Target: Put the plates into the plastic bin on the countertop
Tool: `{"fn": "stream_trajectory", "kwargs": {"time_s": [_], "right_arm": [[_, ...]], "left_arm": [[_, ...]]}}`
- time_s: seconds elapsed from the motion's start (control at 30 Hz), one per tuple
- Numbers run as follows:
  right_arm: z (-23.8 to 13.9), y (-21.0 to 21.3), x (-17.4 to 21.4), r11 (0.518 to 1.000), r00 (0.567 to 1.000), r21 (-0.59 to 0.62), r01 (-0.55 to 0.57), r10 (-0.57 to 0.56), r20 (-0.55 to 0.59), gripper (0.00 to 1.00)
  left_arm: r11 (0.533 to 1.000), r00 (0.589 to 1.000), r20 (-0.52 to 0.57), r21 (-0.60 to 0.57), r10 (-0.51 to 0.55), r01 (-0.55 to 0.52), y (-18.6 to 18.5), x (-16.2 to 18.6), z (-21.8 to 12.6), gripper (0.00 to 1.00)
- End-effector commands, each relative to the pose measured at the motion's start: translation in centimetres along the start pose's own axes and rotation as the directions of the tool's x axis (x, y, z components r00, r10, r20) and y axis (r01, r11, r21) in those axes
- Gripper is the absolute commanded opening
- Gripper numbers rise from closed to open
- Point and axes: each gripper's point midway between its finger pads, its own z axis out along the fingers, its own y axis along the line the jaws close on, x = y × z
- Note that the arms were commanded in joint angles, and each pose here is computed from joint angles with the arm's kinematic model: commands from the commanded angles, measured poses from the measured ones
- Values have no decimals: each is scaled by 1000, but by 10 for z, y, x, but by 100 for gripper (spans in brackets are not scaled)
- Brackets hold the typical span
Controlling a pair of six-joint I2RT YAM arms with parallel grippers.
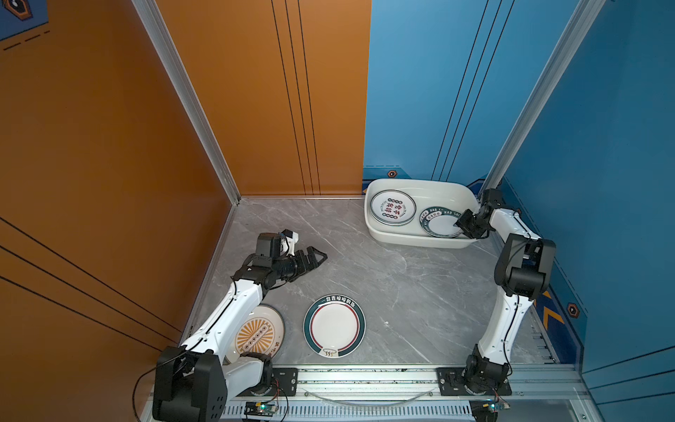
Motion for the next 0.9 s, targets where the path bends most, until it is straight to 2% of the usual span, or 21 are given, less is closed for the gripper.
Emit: {"fn": "stream_trajectory", "kwargs": {"time_s": [0.0,0.67,0.87], "right_arm": [[8,-20,10,997,999,75,-7,10,-31,47],[-6,-23,2,980,998,188,58,-62,16,50],[-25,-15,-7,974,993,212,83,-99,65,50]], "left_arm": [[1000,1000,-11,2,-14,14,6,3,3,100],[1000,1000,-13,-1,-20,20,9,5,2,100],[1000,1000,-11,1,-19,19,7,5,1,100]]}}
